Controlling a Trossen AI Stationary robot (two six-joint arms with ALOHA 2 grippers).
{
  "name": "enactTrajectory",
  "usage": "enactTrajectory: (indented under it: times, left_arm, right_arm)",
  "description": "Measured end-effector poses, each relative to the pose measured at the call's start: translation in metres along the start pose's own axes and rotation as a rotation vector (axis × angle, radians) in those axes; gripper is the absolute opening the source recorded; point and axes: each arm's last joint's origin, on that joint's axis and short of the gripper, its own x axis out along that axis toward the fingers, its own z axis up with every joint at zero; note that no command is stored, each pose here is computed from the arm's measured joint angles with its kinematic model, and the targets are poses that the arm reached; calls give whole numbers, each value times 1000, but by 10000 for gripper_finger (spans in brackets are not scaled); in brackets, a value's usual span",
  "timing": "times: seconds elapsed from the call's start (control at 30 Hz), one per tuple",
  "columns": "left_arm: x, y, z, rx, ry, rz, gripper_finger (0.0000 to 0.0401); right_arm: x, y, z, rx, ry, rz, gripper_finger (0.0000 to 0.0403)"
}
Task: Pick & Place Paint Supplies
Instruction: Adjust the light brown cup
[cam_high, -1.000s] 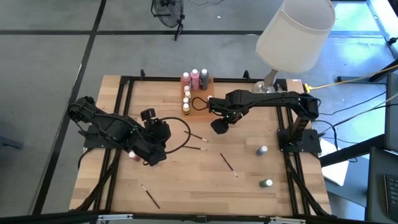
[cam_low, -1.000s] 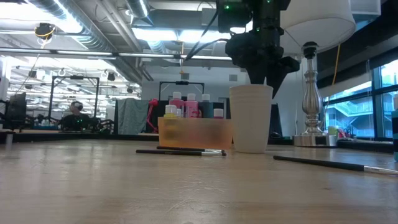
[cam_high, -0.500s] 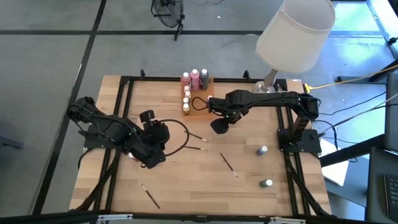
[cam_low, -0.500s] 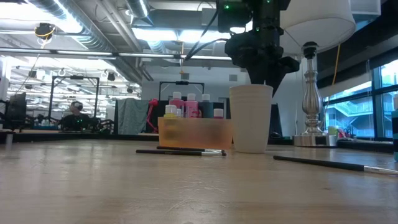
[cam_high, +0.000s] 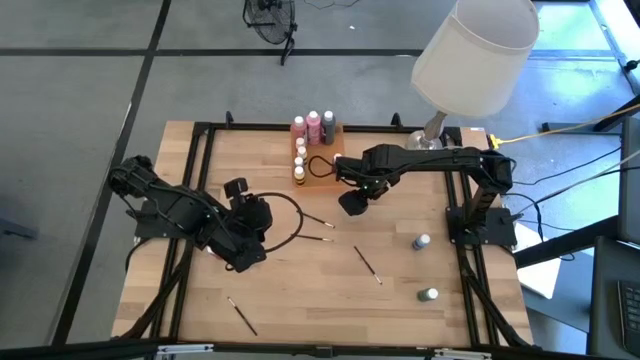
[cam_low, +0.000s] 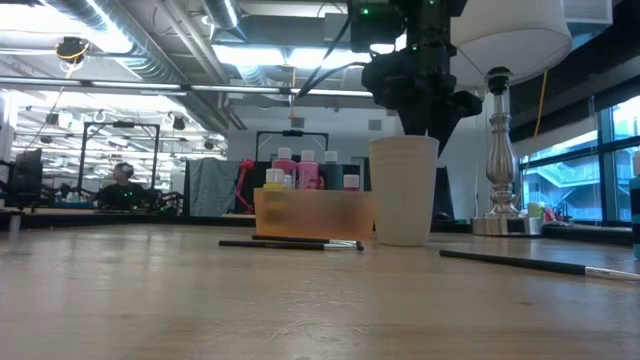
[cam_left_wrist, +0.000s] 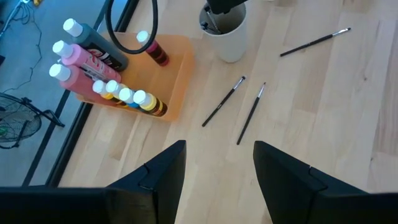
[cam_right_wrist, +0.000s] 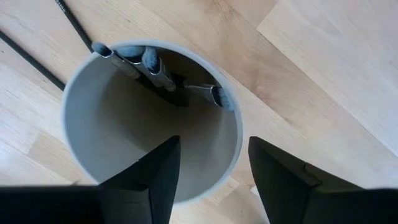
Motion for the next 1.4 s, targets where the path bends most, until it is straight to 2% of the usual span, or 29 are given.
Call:
enactTrajectory:
  times: [0.57, 0.7, 1.0, 1.4]
  left_arm:
    - [0, 0, 0, 0, 0, -1, 184]
    - [0, 0, 0, 1, 0, 0, 184]
    - [0, 0, 0, 1, -2, 2, 184]
    - [2, 2, 2, 3, -7, 18, 184]
  right_arm:
    - [0, 0, 0, 0, 7, 7, 192]
    - [0, 0, 0, 0, 7, 7, 182]
    - [34, -5, -7, 1, 62, 34, 161]
    - [35, -4, -6, -1, 48, 51, 160]
